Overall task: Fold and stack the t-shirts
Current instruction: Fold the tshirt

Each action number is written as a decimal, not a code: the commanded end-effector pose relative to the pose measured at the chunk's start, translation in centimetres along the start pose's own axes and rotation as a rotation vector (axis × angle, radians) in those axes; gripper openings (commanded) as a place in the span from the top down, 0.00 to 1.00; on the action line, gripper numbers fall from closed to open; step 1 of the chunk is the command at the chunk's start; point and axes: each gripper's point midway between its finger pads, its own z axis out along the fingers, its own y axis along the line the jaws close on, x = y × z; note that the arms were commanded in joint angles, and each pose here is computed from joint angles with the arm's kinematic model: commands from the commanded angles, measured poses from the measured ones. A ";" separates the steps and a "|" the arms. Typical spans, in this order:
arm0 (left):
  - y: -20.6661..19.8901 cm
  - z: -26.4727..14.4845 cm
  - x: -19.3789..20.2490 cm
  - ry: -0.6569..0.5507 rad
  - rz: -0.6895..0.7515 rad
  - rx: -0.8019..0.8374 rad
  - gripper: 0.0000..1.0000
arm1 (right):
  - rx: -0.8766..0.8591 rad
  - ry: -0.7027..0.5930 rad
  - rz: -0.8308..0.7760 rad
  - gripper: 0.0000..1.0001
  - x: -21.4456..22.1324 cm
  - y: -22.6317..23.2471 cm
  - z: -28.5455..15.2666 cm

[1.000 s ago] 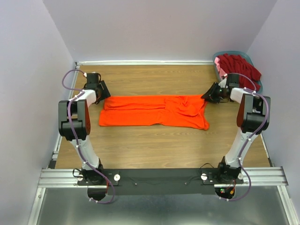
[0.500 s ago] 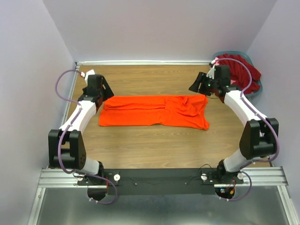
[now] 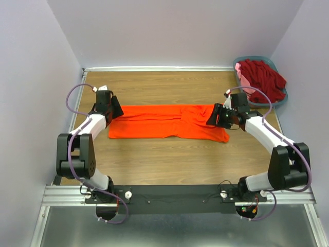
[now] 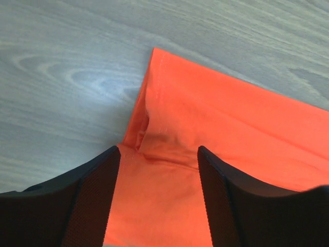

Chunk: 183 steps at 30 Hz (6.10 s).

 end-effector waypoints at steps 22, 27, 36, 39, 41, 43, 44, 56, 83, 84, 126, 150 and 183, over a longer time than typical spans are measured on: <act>0.3 3.7 2.3 0.090 0.072 -0.005 0.65 | -0.019 -0.007 -0.025 0.35 1.4 0.3 -1.5; 0.4 3.3 2.4 0.091 0.081 -0.007 0.75 | -0.017 -0.005 -0.024 0.35 1.7 0.2 -1.5; 1.6 0.9 0.0 0.070 0.087 -0.113 1.00 | 0.031 -0.023 -0.021 0.35 1.4 -0.6 -1.6; 1.8 1.1 1.6 0.131 0.094 -0.134 1.00 | 0.075 -0.016 -0.008 0.35 1.6 -1.5 -1.2; 2.2 1.5 3.2 0.184 0.101 -0.168 1.00 | 0.099 -0.001 -0.001 0.35 2.0 -2.1 -0.8; 3.1 1.6 4.5 0.227 0.102 -0.214 0.98 | 0.109 0.006 0.002 0.35 2.2 -2.3 -0.7; 3.6 1.5 4.7 0.231 0.095 -0.240 0.97 | 0.114 0.002 0.003 0.35 2.1 -2.4 -0.8; 2.1 -2.9 -1.7 0.040 0.011 -0.319 0.18 | 0.084 -0.048 -0.110 0.38 -1.0 0.6 -1.3; -33.0 -3.5 5.1 0.068 0.235 0.647 0.25 | 0.042 -0.026 -0.099 0.48 -7.8 1.7 9.3; -33.2 -3.0 5.5 0.070 0.244 0.638 0.28 | 0.038 -0.026 -0.098 0.48 -7.9 1.7 9.3; -30.1 1.8 8.8 0.136 0.275 0.514 0.93 | -0.051 -0.023 -0.109 0.48 -10.1 1.8 10.4; -30.9 1.9 9.8 0.163 0.269 0.568 0.88 | -0.268 0.050 -0.250 0.57 -9.2 3.4 14.6; -28.9 1.5 8.8 0.123 0.175 0.530 0.88 | -0.192 -0.047 -0.097 0.76 -13.0 3.8 12.6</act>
